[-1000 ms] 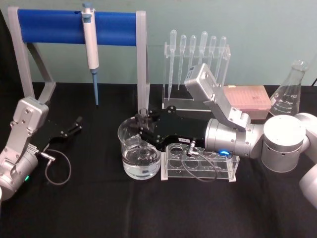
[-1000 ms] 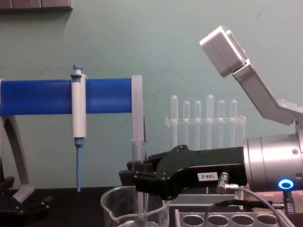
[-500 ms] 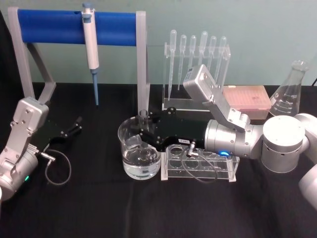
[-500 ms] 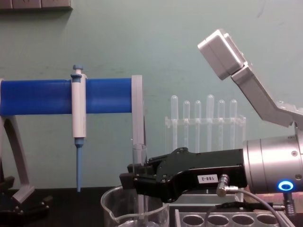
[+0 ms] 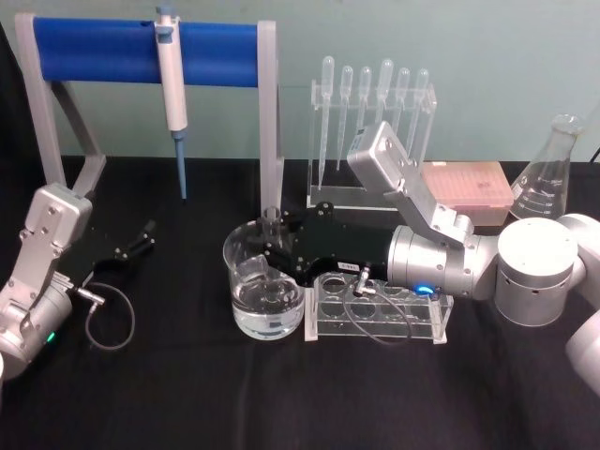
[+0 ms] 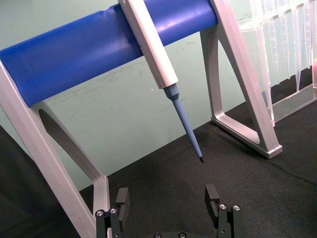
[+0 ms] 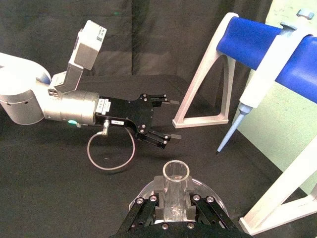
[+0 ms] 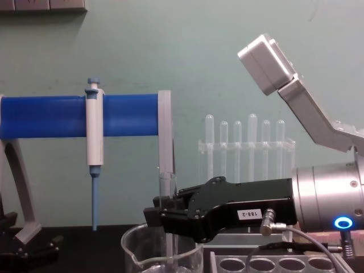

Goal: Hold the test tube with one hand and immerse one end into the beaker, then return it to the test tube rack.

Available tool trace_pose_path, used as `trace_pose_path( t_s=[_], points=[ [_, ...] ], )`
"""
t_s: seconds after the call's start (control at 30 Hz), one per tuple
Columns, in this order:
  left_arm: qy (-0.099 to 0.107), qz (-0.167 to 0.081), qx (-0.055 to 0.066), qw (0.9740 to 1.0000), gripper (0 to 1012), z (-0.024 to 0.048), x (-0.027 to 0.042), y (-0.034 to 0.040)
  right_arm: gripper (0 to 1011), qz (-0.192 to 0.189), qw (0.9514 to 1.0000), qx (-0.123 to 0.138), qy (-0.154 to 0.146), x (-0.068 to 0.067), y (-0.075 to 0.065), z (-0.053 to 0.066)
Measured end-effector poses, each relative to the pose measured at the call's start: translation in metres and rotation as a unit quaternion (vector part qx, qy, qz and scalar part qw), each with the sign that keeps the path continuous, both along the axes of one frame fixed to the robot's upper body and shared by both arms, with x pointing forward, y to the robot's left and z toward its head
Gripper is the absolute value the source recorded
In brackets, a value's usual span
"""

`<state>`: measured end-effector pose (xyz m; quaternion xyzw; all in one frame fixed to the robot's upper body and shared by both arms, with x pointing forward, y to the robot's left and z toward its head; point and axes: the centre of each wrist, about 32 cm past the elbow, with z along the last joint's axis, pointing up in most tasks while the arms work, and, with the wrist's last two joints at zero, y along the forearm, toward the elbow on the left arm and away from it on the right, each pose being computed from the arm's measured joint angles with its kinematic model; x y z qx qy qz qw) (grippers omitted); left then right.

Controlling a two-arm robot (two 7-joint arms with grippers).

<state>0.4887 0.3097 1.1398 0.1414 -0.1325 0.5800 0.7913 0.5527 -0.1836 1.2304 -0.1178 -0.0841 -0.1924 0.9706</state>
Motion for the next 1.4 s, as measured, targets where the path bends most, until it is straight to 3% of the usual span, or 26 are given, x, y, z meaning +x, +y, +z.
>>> trace_pose_path(
  t_s=[1.4],
  points=[
    [0.0, 0.0, 0.0, 1.0, 1000, 0.0, 0.0, 0.0, 224, 0.0, 1.0, 0.0, 0.0, 0.0, -0.0001, 0.0]
  ],
)
